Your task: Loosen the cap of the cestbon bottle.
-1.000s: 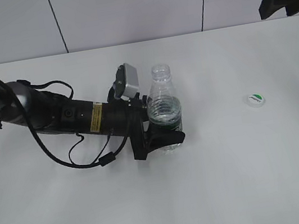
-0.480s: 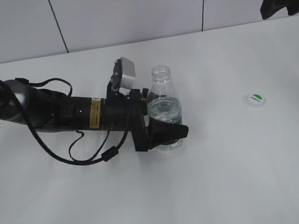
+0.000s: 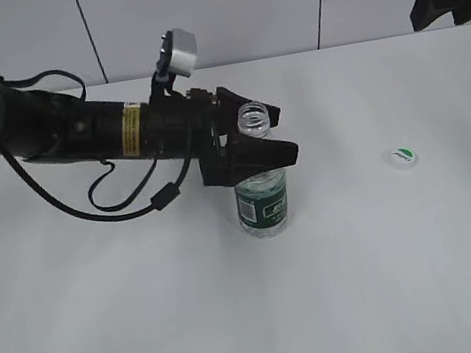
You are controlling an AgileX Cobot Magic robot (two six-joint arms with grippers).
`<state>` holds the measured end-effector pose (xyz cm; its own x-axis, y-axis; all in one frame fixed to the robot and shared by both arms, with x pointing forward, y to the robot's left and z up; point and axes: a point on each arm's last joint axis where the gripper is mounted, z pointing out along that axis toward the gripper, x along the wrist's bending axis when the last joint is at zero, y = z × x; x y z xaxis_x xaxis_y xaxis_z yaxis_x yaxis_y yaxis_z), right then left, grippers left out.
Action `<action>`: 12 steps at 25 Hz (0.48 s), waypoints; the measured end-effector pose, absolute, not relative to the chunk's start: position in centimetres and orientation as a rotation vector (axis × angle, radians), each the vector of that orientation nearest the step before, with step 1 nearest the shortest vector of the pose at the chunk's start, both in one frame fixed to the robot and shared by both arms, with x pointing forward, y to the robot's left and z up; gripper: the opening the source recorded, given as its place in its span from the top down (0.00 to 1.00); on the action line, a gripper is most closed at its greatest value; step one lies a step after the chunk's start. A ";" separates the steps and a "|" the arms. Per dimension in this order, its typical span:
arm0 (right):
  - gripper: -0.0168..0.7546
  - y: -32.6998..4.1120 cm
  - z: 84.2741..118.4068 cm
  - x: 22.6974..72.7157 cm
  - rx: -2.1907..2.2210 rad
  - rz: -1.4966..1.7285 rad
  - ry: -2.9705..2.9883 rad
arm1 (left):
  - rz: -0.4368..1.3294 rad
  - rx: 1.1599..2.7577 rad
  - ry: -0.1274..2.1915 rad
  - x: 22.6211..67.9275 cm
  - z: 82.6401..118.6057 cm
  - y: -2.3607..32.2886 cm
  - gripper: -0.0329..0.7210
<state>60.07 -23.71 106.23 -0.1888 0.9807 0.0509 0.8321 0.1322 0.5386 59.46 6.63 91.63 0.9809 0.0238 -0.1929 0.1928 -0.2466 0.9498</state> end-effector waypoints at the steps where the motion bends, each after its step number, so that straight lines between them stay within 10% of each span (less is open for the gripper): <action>1: 0.46 -23.7 106.2 60.1 1.762 0.662 2.102 | -0.163 1.817 0.159 59.4 92.2 6.7 0.19; 12: 0.46 -23.9 108.8 58.8 1.719 0.724 2.057 | -0.088 1.864 0.237 59.4 96.7 7.5 0.21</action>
<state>58.76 -23.91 108.83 -0.1927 0.9801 0.0476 0.7939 0.1272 0.5945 59.39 7.47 96.73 0.9764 0.1180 -0.1807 0.2076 -0.2844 0.9360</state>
